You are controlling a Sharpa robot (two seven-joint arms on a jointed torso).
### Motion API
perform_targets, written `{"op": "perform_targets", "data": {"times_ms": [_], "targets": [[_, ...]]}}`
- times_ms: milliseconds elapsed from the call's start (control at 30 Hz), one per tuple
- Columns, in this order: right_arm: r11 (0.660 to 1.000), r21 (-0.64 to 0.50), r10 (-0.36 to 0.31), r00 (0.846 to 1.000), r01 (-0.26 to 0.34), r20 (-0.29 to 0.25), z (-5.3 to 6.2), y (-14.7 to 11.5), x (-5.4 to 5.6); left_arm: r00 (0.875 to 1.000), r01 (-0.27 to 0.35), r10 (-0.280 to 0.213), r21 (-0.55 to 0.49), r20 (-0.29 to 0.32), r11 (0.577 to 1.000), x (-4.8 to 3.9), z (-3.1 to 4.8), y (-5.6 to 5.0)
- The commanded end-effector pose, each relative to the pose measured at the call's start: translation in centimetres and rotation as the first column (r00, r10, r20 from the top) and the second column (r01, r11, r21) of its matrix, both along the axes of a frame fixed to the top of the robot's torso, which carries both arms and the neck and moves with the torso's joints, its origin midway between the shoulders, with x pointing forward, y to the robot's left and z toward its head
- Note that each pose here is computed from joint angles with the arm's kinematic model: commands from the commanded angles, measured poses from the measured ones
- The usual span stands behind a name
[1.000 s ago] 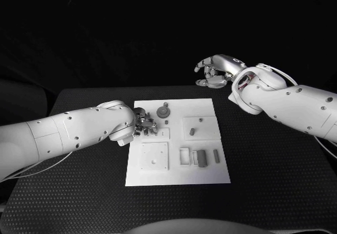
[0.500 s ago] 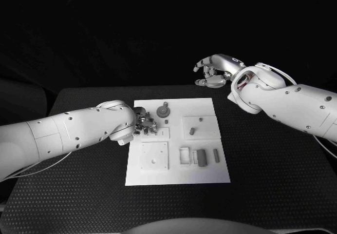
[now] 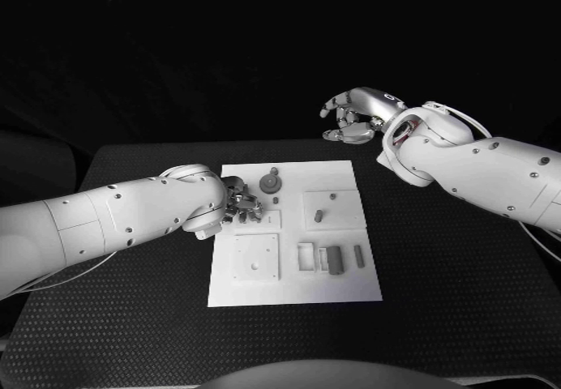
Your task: Assemble the parts on the task board
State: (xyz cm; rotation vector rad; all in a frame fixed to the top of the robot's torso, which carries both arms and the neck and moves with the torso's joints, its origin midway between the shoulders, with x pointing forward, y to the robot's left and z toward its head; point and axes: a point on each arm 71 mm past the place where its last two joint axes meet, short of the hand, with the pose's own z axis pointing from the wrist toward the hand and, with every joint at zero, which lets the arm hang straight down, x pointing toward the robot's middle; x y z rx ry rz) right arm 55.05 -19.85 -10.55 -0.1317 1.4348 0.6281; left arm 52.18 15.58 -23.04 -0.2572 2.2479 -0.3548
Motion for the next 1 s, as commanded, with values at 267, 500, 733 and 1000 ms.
{"op": "perform_targets", "data": {"times_ms": [267, 500, 733, 1000], "targets": [[1.0, -0.005, 0.01, 1.0, -0.01, -0.006, -0.02, 0.14, -0.02, 1.0, 0.02, -0.019, 0.034, -0.019, 0.999, -0.09, -0.46, -0.15], [1.0, -0.006, 0.011, 1.0, -0.011, -0.007, -0.02, 0.18, -0.03, 0.999, 0.029, -0.028, 0.04, -0.032, 0.999, -0.17, -0.54, -0.18], [1.0, -0.005, 0.013, 1.0, -0.013, -0.008, -0.04, 0.27, -0.02, 0.999, 0.034, -0.033, 0.042, -0.034, 0.999, -0.25, -0.6, -0.43], [1.0, -0.005, 0.013, 1.0, -0.013, -0.008, -0.04, 0.28, -0.01, 0.998, 0.046, -0.044, 0.052, -0.038, 0.998, -0.25, -0.68, -0.44]]}}
